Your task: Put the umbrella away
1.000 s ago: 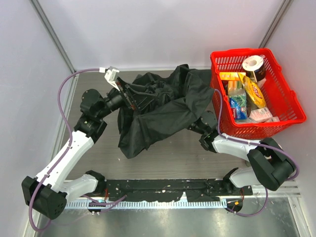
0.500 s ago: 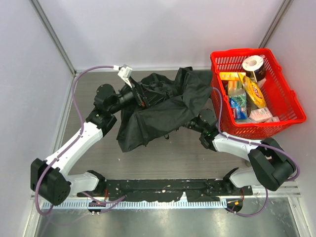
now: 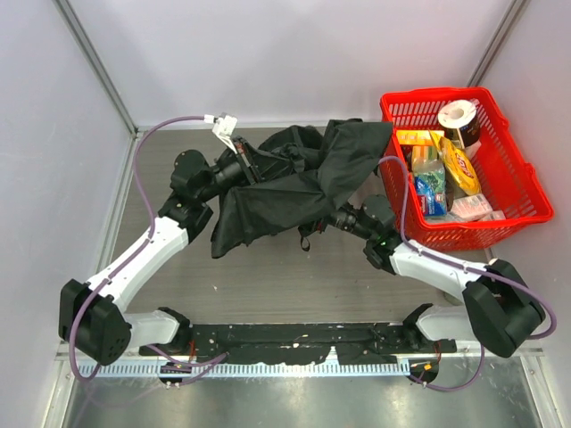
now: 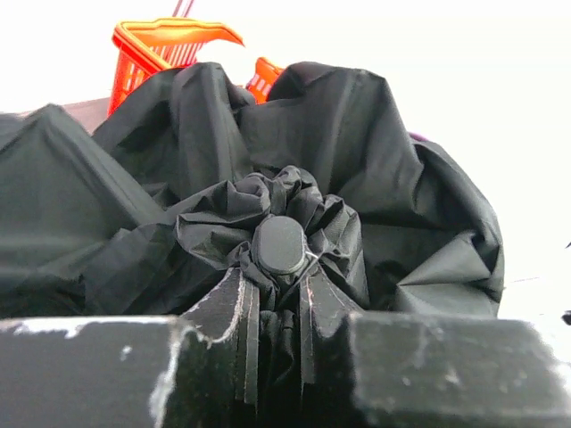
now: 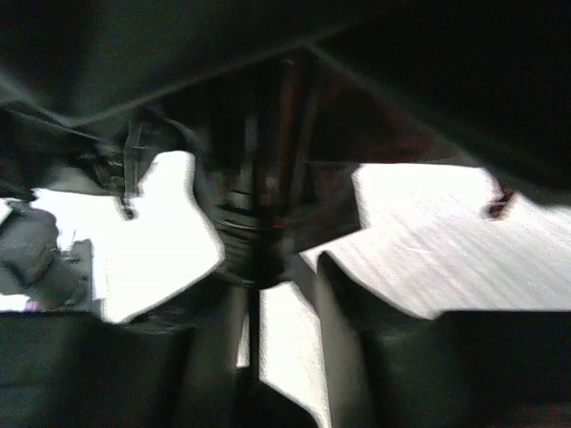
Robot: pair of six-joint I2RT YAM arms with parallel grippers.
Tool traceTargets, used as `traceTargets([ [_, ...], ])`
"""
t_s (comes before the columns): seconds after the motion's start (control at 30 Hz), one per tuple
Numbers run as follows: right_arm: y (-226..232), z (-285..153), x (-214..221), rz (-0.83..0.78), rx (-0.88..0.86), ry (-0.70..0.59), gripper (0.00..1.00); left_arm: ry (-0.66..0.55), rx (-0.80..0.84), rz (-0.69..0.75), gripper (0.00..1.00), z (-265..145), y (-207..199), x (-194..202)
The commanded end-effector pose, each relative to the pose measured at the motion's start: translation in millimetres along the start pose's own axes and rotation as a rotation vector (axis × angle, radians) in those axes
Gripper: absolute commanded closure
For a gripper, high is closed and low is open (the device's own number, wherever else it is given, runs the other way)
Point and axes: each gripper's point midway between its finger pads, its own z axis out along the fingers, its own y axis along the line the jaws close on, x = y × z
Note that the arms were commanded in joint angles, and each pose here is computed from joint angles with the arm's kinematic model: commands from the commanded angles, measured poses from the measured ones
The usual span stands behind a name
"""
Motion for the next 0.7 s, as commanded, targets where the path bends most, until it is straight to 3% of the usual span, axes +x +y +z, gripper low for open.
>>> traceTargets([
  [0.0, -39.5, -10.7, -14.5, 0.113, 0.297, -0.046, 0.45, -0.162, 0.033, -0.019, 1.0, -13.1, -28.8, -49.1],
  [0.2, -40.0, -55.0, 30.3, 0.292, 0.493, 0.074, 0.35, -0.375, -0.332, -0.106, 1.0, -46.9, 11.5, -93.9],
  [0.33, -15.3, -67.3, -7.2, 0.264, 0.5, 0.001, 0.35, -0.439, -0.499, -0.115, 1.0, -68.4, 35.4, -98.2],
  [0.47, 61.2, -37.8, -50.8, 0.235, 0.275, -0.107, 0.35, -0.488, -0.58, -0.177, 1.0, -83.5, 46.8, -95.8],
  [0.67, 135.8, 19.4, -40.3, 0.253, 0.013, -0.084, 0.37, -0.501, -0.58, -0.218, 1.0, -86.6, 42.8, -98.1],
])
